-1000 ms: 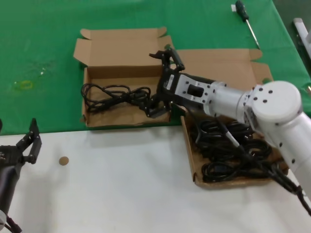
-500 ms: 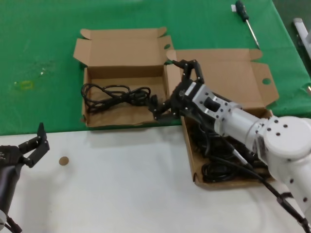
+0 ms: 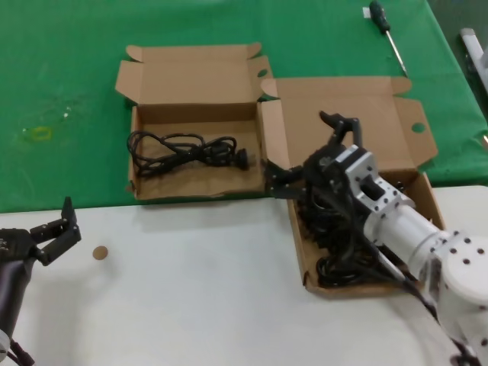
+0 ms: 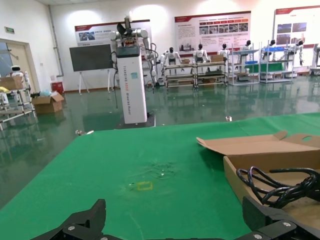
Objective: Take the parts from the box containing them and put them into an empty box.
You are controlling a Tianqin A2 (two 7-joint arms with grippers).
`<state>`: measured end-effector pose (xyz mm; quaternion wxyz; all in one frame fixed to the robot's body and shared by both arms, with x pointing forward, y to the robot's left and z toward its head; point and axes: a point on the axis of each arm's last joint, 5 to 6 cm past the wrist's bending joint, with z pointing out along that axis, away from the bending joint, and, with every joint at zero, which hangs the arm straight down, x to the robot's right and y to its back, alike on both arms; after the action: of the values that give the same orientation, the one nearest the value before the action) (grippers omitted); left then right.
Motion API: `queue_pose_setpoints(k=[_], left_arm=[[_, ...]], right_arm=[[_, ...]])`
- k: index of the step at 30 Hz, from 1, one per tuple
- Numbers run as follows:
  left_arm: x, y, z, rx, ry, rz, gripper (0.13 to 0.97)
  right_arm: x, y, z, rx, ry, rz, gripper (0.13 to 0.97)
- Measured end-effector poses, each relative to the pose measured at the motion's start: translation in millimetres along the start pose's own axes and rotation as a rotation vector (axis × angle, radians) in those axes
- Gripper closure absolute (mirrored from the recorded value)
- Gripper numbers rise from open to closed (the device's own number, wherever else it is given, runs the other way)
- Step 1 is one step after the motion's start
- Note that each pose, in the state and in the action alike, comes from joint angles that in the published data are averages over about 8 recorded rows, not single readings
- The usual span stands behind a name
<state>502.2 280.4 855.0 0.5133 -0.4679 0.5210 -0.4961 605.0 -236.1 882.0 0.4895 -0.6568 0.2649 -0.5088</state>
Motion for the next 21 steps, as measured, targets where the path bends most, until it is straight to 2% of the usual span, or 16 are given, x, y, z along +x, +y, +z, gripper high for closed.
queue_pose_setpoints(k=[9,21], left_arm=[[0.0,0.0,0.0,0.0,0.0,0.001,0.132],[0.0,0.0,0.0,0.0,0.0,0.0,0.132]], right_arm=[[-4,13,-35,-0.023,0.115,0.128,0.13],[-6,24,-84,-0.052,0.271,0.281,0.13]])
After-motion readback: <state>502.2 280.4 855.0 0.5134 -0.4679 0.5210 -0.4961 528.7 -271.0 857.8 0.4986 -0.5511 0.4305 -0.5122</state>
